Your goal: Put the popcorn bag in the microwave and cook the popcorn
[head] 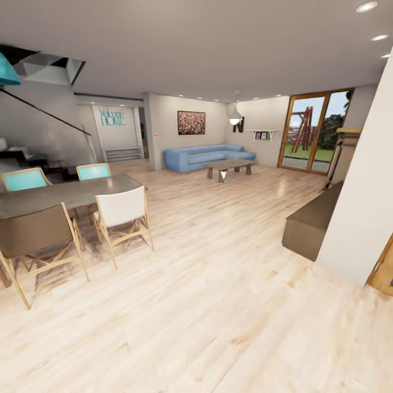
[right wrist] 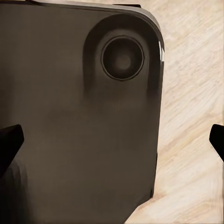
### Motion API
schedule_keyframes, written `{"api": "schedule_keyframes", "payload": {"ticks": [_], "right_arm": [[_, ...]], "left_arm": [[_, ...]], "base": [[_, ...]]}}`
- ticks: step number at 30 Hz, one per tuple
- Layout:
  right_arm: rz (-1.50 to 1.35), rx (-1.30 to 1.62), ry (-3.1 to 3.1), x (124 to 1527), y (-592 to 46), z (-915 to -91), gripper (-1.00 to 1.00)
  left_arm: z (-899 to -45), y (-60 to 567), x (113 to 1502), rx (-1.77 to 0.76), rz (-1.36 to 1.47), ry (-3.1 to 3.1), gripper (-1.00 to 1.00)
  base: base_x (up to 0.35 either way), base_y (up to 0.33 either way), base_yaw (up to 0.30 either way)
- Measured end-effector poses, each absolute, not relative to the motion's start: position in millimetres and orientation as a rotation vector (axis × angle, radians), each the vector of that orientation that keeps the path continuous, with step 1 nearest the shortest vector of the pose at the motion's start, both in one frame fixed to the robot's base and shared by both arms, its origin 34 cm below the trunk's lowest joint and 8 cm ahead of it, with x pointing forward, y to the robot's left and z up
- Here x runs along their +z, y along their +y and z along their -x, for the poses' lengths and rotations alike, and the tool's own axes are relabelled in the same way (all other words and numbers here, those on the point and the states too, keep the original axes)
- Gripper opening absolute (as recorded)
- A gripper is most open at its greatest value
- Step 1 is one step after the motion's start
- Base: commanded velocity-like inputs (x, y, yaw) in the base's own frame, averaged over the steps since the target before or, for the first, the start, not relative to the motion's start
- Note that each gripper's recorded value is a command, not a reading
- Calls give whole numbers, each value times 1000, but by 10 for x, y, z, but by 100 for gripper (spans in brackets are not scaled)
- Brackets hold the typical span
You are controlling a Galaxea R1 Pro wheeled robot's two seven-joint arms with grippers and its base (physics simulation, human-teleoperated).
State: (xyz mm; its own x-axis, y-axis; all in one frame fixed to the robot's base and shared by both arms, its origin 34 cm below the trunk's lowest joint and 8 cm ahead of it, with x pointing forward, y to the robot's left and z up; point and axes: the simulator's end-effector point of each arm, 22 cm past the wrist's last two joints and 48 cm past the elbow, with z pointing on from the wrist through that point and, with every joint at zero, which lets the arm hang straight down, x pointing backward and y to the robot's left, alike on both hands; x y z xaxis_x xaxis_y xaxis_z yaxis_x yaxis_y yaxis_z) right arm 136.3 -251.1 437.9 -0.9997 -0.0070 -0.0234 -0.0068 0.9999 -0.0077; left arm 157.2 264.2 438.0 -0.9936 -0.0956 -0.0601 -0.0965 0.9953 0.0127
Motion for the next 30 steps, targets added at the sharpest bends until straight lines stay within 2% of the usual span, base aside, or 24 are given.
{"api": "schedule_keyframes", "payload": {"ticks": [13,30], "right_arm": [[13,-12,3119,4379,-2511,-1360,100],[11,-12,3119,4379,-2511,-1360,100]], "left_arm": [[-1553,2251,4383,-60,162,3084,100],[-1555,2252,4383,-56,174,3083,100]], "base": [[0,0,278],[0,0,272]]}}
